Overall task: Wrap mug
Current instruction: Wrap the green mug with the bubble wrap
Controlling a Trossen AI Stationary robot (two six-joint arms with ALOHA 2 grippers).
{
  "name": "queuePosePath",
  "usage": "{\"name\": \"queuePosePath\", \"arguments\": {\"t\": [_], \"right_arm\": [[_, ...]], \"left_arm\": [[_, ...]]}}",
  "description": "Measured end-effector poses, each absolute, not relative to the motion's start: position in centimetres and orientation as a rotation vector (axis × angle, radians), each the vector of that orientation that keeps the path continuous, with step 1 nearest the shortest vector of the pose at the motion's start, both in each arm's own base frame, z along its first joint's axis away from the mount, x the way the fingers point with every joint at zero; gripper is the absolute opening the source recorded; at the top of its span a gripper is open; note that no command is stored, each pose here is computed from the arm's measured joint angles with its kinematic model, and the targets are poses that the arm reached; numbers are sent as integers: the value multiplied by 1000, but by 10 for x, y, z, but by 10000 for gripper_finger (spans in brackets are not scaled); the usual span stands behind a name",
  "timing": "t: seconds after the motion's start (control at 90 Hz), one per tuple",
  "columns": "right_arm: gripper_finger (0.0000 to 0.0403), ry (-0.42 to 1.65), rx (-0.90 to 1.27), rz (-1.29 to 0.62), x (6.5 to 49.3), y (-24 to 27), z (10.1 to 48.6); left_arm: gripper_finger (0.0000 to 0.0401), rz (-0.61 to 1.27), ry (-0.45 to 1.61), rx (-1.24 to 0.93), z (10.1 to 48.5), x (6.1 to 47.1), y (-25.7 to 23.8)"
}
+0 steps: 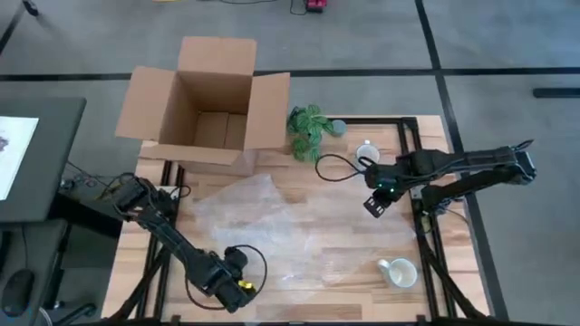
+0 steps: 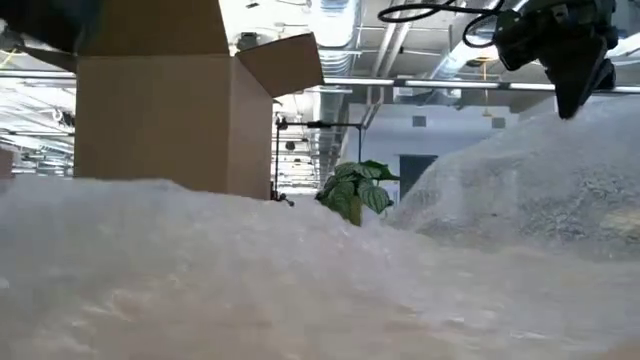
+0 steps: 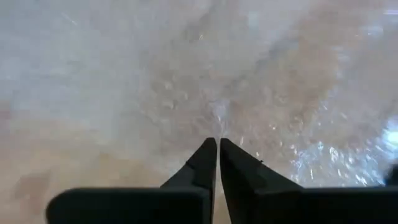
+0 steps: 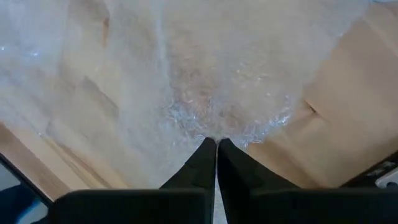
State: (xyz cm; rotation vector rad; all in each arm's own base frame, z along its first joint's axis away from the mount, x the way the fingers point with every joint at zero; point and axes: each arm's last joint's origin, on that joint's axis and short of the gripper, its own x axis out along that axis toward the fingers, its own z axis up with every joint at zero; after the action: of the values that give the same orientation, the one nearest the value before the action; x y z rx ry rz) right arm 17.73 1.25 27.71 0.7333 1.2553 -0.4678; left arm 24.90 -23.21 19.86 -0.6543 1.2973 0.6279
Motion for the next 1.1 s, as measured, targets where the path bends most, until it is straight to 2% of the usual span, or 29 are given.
{"name": "queuePosePath", "arguments": {"t": [0.133, 0.311, 0.467, 0.567, 0.667, 0.844, 0.978, 1.1], "right_arm": [[0, 1240, 744, -444, 179, 21, 278], [0, 1218, 762, -474, 178, 33, 278], [0, 1207, 750, -477, 178, 37, 278], [0, 1204, 752, -479, 178, 38, 278], [0, 1187, 754, -462, 180, 39, 279], [0, 1156, 753, -430, 183, 40, 280], [0, 1145, 747, -415, 184, 40, 281], [0, 1147, 738, -408, 185, 40, 281]], "left_arm": [[0, 667, 1278, -581, 225, 252, -229], [0, 776, 1302, -491, 240, 250, -212], [0, 757, 1267, -515, 249, 254, -202], [9, 818, 1281, -513, 252, 249, -198], [45, 867, 1305, -546, 260, 245, -187], [145, 904, 1324, -586, 269, 240, -165], [207, 856, 1364, -681, 252, 225, -143], [235, 787, 1334, -785, 230, 207, -124]]}}
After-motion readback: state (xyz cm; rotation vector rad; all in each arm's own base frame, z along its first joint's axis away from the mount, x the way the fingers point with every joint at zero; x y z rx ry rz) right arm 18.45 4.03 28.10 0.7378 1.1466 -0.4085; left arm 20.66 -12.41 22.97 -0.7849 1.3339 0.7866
